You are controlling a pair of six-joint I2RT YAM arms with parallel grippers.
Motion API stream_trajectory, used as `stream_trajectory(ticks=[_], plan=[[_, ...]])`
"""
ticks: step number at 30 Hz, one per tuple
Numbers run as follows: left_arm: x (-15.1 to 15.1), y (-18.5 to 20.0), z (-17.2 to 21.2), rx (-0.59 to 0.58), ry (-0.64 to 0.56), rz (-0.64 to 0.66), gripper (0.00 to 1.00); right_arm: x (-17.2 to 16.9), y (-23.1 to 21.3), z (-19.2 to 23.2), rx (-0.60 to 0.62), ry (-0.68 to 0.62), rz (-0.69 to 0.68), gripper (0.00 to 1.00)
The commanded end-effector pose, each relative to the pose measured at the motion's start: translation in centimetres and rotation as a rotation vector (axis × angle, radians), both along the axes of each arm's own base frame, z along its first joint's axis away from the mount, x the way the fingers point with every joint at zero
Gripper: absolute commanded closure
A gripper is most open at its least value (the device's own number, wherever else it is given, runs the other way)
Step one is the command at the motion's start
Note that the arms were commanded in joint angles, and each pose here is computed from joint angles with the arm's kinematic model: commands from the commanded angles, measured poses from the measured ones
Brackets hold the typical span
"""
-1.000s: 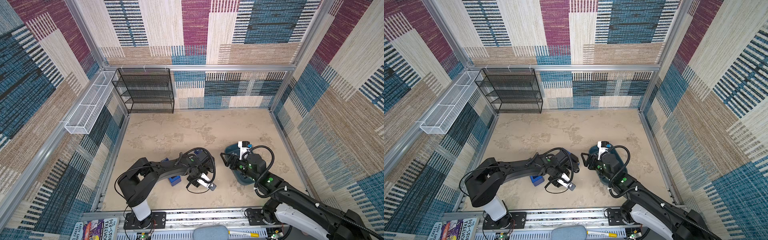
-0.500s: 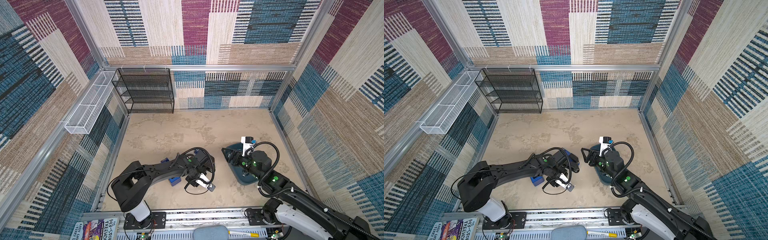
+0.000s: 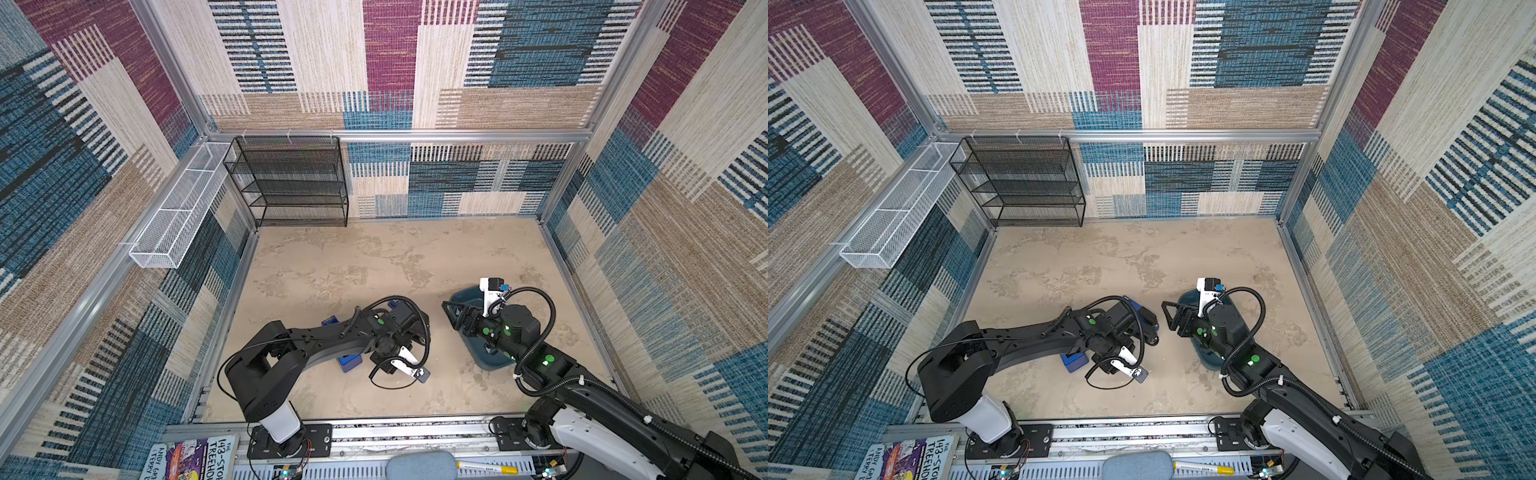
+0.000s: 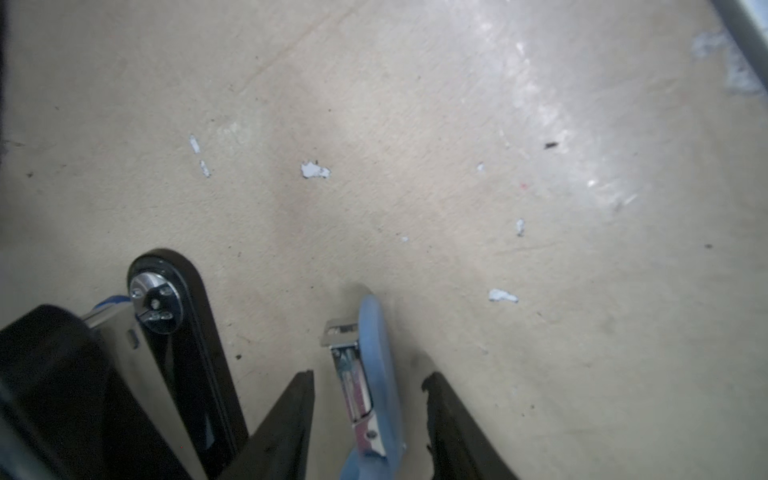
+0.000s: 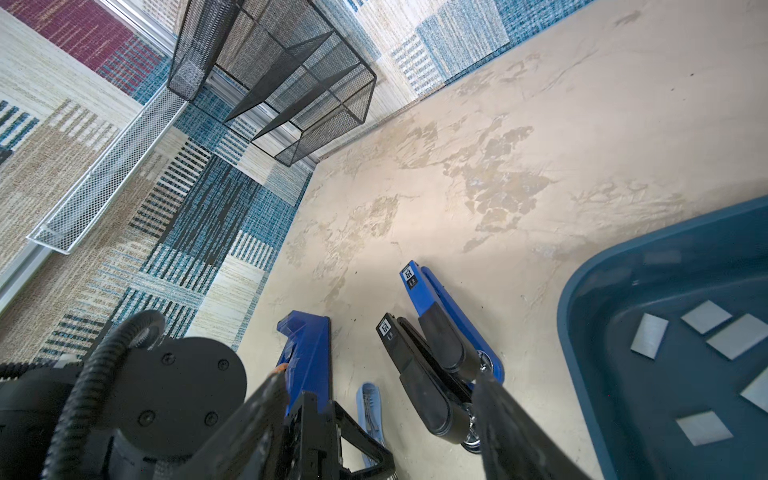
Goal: Load the staples into the stapler
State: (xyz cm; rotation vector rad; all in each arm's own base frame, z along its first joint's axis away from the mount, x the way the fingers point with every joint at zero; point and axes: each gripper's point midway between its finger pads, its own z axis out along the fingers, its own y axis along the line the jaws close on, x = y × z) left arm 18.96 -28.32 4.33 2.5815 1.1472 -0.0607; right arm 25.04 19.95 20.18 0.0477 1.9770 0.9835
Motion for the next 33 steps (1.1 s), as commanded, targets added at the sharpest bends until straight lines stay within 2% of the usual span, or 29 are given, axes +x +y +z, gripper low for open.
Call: stream_trajectory(ticks=[1,8,14,19,23,27,29,33], plan=[[0.1,-0.5,2.0,-0.068,-0.01,0.016,0.52,-1.1,1.4,0.6,-0.017,-0.107,0.11,0.32],[1.4,-0.2,6.2,-0.205,-0.04,0.077,0.52,-5.1,5.9,-2.6,-0.208,-0.169,0.255,0.25],[5.5,0.3,12.6,-0.383,-0.044,0.339,0.54,-7.0,7.4,-5.7,-0.315,-0.187,0.334,0.26],[7.7,2.0,18.7,-0.588,-0.137,0.525,0.5,-8.0,8.0,-7.3,-0.34,-0.185,0.374,0.29],[8.1,3.3,20.6,-0.692,-0.161,0.592,0.44,-8.2,8.7,-8.4,-0.393,-0.175,0.389,0.3],[10.6,5.4,24.1,-0.83,-0.072,0.845,0.43,-8.0,10.4,-10.4,-0.515,-0.143,0.399,0.32],[11.3,6.6,25.3,-0.901,-0.045,0.929,0.43,-7.6,10.9,-11.8,-0.585,-0.112,0.387,0.33],[11.7,8.1,24.2,-0.941,-0.138,0.968,0.38,-6.2,11.3,-14.3,-0.719,-0.055,0.345,0.34]])
